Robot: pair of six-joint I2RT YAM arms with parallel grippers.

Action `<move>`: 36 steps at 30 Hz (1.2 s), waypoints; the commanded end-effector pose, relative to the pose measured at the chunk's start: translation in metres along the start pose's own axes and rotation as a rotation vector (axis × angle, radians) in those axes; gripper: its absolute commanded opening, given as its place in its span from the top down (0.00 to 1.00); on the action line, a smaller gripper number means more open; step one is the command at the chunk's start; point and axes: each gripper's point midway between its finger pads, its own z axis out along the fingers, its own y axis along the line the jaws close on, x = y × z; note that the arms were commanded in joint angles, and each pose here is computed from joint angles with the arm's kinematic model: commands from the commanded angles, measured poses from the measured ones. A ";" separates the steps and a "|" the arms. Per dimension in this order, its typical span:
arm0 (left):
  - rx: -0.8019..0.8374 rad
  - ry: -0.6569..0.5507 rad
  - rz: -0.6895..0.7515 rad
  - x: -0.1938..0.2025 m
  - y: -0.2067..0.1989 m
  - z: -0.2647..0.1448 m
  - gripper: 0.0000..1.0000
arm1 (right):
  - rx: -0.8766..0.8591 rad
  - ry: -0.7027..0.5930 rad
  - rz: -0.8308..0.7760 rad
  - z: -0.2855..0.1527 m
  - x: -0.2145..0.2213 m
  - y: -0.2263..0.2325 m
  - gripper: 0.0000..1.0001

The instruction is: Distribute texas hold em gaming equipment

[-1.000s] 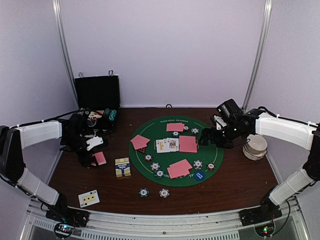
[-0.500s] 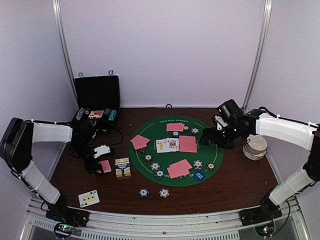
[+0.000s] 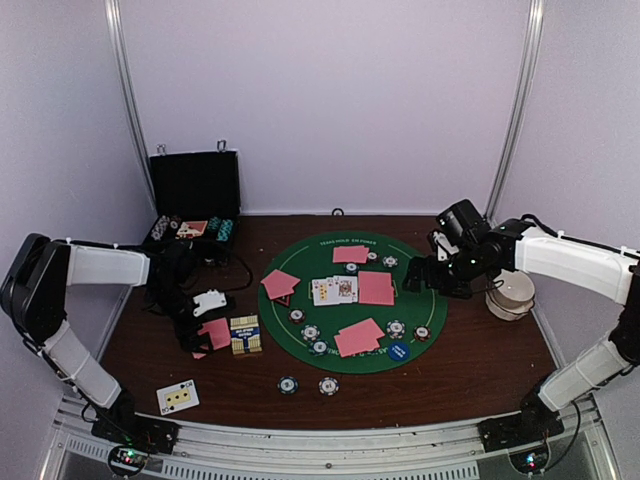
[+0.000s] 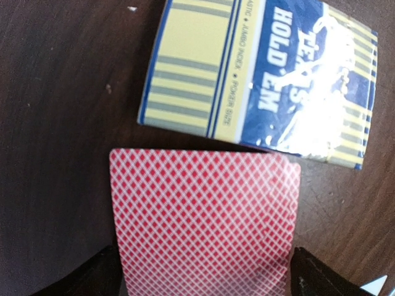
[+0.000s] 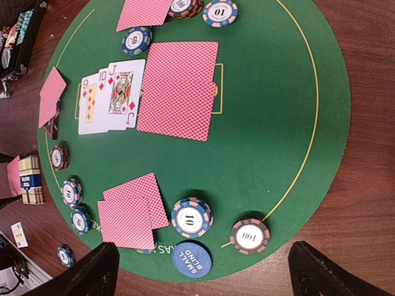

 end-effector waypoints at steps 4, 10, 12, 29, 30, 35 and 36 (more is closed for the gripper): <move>-0.005 -0.036 -0.069 -0.024 0.005 -0.044 0.02 | 0.101 -0.114 -0.050 -0.027 -0.024 -0.012 0.00; -0.074 -0.160 -0.113 -0.053 0.020 -0.107 0.02 | 0.227 -0.193 -0.049 -0.047 -0.053 -0.036 0.00; -0.115 -0.197 -0.118 -0.059 0.027 -0.126 0.03 | 0.277 -0.216 -0.033 -0.055 -0.063 -0.048 0.01; -0.619 -0.633 -0.588 -0.020 0.135 -0.143 0.02 | 0.721 -0.855 -0.056 -0.110 -0.085 -0.165 0.01; -0.619 -0.642 -0.594 -0.017 0.136 -0.137 0.02 | 0.716 -0.904 -0.054 -0.115 -0.086 -0.167 0.00; -0.629 -0.721 -0.599 -0.008 0.134 -0.116 0.02 | 0.784 -0.913 -0.048 -0.113 -0.070 -0.192 0.00; -0.625 -0.738 -0.593 -0.008 0.132 -0.113 0.02 | 0.790 -0.922 -0.042 -0.112 -0.068 -0.195 0.01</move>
